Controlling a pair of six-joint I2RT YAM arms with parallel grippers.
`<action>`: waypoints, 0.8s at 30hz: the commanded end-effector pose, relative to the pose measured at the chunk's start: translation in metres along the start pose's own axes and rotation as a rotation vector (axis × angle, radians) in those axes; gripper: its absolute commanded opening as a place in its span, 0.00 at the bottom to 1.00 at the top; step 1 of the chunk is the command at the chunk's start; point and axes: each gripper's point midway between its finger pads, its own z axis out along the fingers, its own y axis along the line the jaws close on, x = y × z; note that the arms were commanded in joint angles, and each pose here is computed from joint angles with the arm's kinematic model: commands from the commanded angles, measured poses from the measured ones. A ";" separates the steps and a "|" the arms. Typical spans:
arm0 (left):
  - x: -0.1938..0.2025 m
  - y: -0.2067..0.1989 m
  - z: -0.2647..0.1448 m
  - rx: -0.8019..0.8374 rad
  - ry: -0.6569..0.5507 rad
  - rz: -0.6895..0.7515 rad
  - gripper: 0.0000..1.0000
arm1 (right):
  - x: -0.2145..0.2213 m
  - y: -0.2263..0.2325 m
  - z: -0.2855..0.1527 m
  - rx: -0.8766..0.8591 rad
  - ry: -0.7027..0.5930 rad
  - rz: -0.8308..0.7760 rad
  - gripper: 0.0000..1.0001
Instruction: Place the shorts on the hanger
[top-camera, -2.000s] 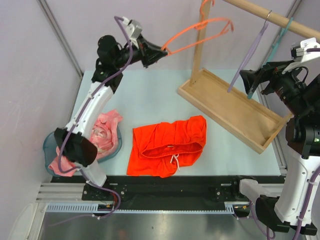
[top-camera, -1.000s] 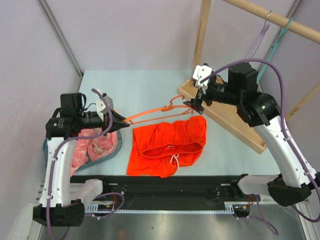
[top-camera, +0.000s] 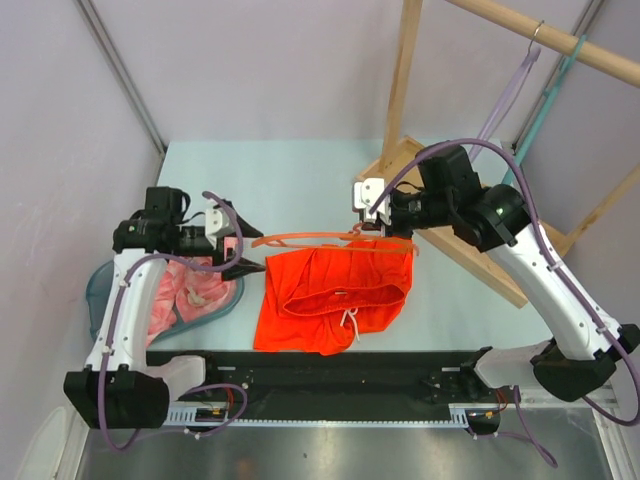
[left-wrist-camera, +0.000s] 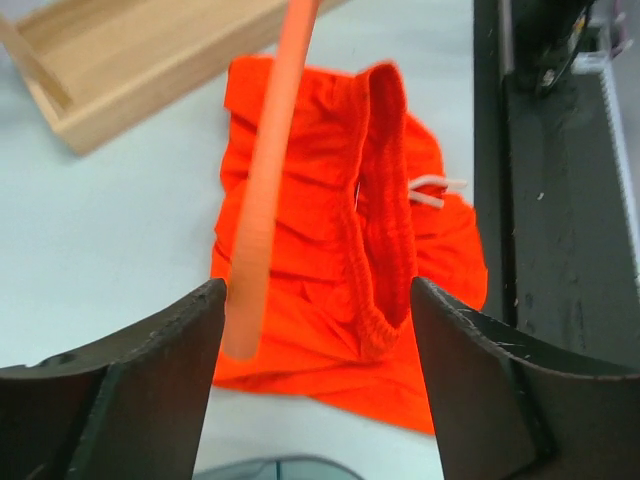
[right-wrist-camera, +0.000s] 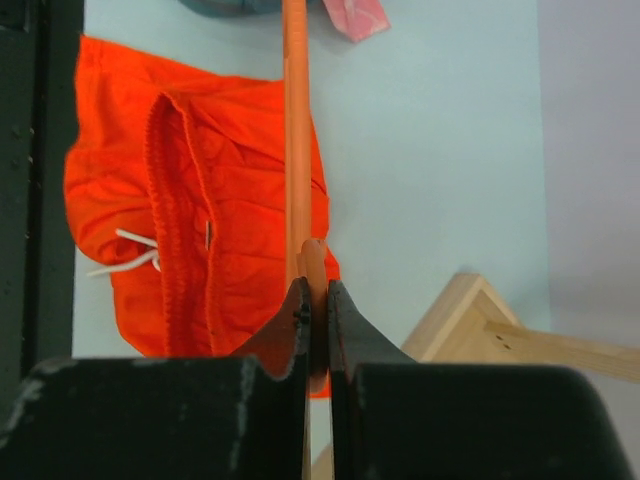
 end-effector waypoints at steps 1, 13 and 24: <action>0.025 0.016 -0.005 -0.113 0.081 0.085 0.79 | 0.002 -0.001 -0.026 -0.011 0.133 -0.116 0.00; 0.111 0.003 0.000 -0.112 0.267 0.075 0.79 | 0.037 0.074 -0.036 -0.165 0.520 -0.135 0.00; 0.140 -0.031 0.035 0.005 0.352 0.129 0.76 | 0.063 0.108 -0.035 -0.160 0.655 -0.043 0.00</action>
